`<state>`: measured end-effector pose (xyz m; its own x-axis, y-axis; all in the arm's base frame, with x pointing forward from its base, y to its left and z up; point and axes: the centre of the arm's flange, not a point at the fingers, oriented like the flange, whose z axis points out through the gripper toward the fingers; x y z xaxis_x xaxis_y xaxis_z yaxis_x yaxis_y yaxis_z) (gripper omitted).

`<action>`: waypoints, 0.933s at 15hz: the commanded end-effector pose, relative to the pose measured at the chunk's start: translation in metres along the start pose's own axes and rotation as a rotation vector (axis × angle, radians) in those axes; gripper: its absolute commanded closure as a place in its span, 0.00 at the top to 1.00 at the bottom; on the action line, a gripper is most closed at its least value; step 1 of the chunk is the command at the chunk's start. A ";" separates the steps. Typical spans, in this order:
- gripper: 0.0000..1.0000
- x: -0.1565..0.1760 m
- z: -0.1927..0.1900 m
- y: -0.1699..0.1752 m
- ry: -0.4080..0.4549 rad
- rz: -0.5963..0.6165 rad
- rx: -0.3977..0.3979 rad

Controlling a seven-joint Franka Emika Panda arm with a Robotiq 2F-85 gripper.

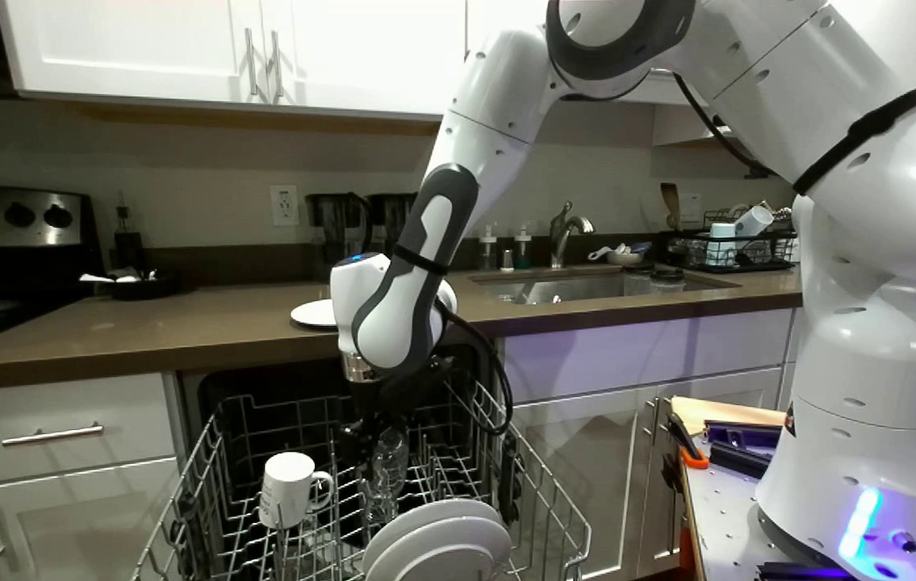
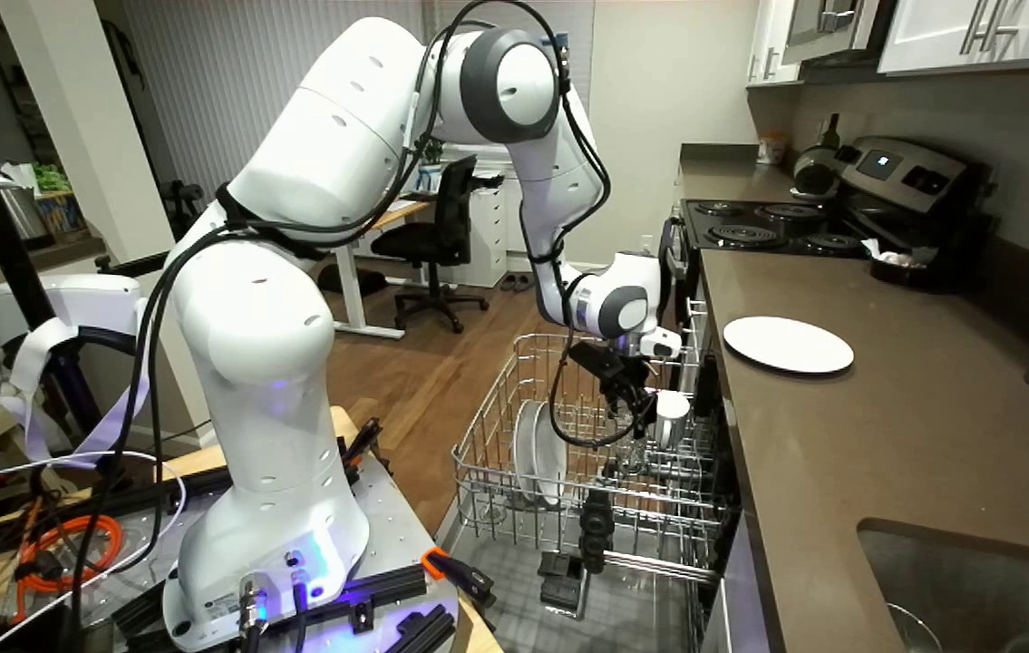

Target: Move the glass jar to the right side of the dishwasher rack

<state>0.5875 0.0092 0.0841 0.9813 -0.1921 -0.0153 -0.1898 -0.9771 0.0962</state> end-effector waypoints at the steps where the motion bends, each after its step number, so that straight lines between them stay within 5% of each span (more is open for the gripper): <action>1: 0.63 0.006 0.002 0.002 0.009 -0.023 0.003; 2: 0.63 0.006 0.002 0.002 0.008 -0.023 0.002; 3: 0.96 0.006 0.002 0.002 0.004 -0.023 -0.002; 14: 1.00 -0.013 -0.047 -0.010 0.023 -0.093 -0.032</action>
<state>0.5900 0.0139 0.0961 0.9871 -0.1598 -0.0063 -0.1580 -0.9809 0.1137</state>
